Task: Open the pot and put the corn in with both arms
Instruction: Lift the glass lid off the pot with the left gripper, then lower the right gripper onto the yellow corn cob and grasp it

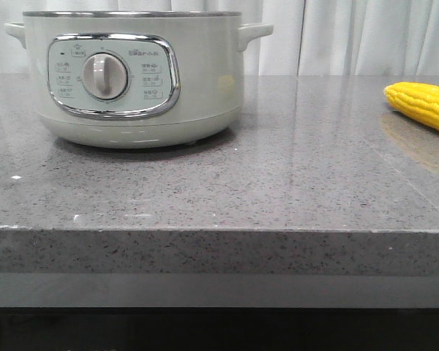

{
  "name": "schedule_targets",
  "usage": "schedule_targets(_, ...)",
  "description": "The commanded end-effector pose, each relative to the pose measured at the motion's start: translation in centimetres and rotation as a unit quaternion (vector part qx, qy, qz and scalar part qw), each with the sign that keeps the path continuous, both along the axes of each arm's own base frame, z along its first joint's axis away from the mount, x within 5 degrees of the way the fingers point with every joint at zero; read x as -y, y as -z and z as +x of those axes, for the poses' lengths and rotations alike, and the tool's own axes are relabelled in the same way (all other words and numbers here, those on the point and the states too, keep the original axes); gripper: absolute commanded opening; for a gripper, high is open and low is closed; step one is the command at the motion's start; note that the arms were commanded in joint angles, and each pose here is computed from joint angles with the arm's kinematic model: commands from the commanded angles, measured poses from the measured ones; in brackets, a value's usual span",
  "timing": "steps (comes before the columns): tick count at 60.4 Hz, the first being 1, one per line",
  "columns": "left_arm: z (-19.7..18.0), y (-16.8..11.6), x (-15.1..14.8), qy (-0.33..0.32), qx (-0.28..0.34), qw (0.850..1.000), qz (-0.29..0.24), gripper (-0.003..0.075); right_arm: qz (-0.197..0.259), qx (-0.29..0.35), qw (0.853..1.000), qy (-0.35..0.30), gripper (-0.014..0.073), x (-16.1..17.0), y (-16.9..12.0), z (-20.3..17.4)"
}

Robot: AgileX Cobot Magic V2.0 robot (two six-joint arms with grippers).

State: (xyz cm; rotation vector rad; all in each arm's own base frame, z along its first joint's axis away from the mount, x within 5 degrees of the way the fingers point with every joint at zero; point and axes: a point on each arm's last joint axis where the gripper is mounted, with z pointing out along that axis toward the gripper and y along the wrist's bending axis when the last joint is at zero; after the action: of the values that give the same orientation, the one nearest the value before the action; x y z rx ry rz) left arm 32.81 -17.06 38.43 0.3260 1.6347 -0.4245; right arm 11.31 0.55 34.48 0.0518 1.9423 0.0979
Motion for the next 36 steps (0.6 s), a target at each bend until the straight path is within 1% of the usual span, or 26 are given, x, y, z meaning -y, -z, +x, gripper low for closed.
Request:
schedule_targets(1,-3.1,-7.3,-1.4,0.0,0.122,0.99,-0.071,0.0187,-0.007,0.043,0.999,0.002,0.058,0.1,-1.4,0.3)
schedule_targets(11,-6.2,-9.9,-3.3,0.001,0.112,0.992,-0.065,0.0187,-0.007,0.043,0.999,0.002,0.058,0.1,-1.4,0.3)
schedule_targets(22,-10.2,-11.6,-6.3,-0.014,0.077,0.997,-0.02,0.0187,-0.007,0.039,0.999,0.003,0.058,0.1,-1.3,0.3)
schedule_targets(29,-12.5,-11.7,-8.2,-0.03,0.051,0.998,0.001,0.0187,-0.007,0.028,1.0,0.003,0.058,0.1,-1.1,0.2)
schedule_targets(36,-14.8,-10.8,-9.9,-0.047,0.044,0.998,0.005,0.0187,-0.008,0.017,1.0,0.003,0.058,0.1,-0.9,0.2)
